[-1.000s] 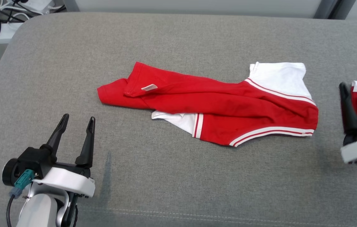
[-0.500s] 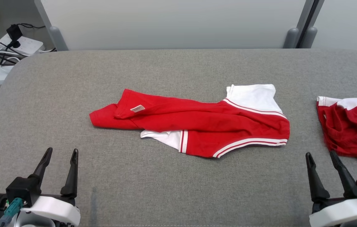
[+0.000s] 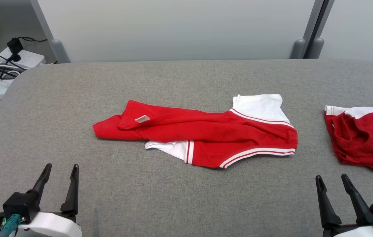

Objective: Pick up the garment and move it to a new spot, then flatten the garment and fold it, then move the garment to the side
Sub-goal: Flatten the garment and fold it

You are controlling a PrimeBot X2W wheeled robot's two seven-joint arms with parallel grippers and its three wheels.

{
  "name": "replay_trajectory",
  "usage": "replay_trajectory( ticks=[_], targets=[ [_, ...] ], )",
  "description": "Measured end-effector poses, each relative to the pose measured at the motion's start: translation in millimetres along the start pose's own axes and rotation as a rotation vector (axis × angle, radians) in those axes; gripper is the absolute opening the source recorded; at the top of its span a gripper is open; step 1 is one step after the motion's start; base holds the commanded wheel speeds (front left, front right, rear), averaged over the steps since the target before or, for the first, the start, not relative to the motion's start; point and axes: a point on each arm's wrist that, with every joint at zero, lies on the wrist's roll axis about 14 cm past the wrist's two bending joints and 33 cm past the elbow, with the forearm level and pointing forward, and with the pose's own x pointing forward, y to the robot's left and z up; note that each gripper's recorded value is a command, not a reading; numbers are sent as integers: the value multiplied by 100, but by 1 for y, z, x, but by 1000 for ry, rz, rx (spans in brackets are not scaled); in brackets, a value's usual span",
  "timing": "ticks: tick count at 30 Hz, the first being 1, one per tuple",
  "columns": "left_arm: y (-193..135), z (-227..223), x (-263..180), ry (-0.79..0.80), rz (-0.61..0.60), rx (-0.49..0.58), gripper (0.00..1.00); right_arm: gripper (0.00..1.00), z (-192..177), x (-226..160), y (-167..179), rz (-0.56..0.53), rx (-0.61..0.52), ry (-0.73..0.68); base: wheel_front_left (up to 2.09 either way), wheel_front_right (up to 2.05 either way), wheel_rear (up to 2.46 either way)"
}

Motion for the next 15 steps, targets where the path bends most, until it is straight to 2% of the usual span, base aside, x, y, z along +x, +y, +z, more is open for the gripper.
replay_trajectory(
  ticks=[9, 15],
  targets=[
    [-5, 1, 4, 8, -10, -3, 100, 100, -1, 2, 1, 0, 6, 6, 0, 0, 0],
    [-25, -10, 13, 66, -81, -3, 100, 100, -12, 7, 0, -10, 18, 50, 0, 0, 0]
  ],
)
